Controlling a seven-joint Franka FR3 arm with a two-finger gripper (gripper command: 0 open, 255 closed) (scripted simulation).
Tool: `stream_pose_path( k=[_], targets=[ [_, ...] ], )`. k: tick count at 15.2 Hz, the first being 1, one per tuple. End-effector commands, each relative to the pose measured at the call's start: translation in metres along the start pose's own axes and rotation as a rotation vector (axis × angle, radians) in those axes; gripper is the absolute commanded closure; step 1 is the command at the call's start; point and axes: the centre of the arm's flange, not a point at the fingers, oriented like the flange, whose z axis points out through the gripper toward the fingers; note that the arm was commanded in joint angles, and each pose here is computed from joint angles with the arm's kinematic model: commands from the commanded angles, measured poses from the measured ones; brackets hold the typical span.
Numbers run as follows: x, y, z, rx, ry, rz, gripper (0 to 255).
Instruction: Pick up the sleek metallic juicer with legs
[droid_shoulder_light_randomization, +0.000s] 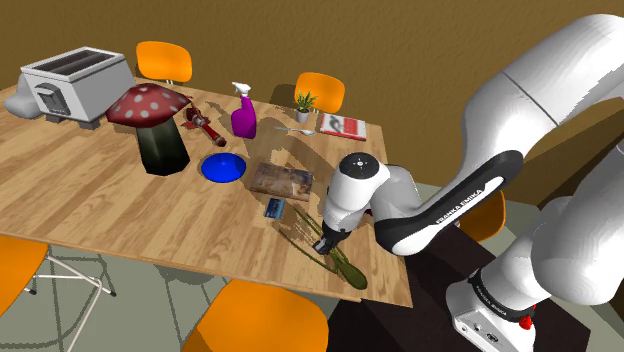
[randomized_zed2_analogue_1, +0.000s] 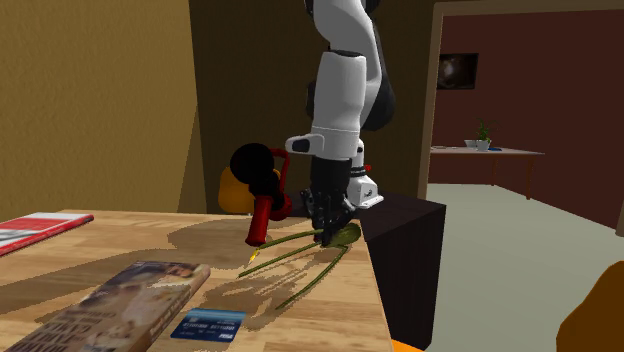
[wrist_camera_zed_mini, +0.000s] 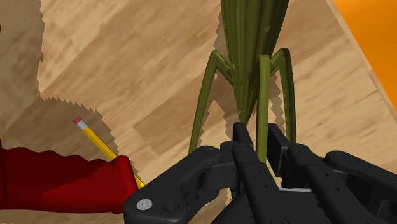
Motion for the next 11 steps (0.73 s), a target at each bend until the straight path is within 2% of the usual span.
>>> stream_pose_path(
  k=[1,7,11],
  targets=[
    [0.000,0.000,0.000,0.000,0.000,0.000,255],
    [0.000,0.000,0.000,0.000,0.000,0.000,255],
    [0.001,0.002,-0.021,0.000,0.000,0.000,255]
  ],
)
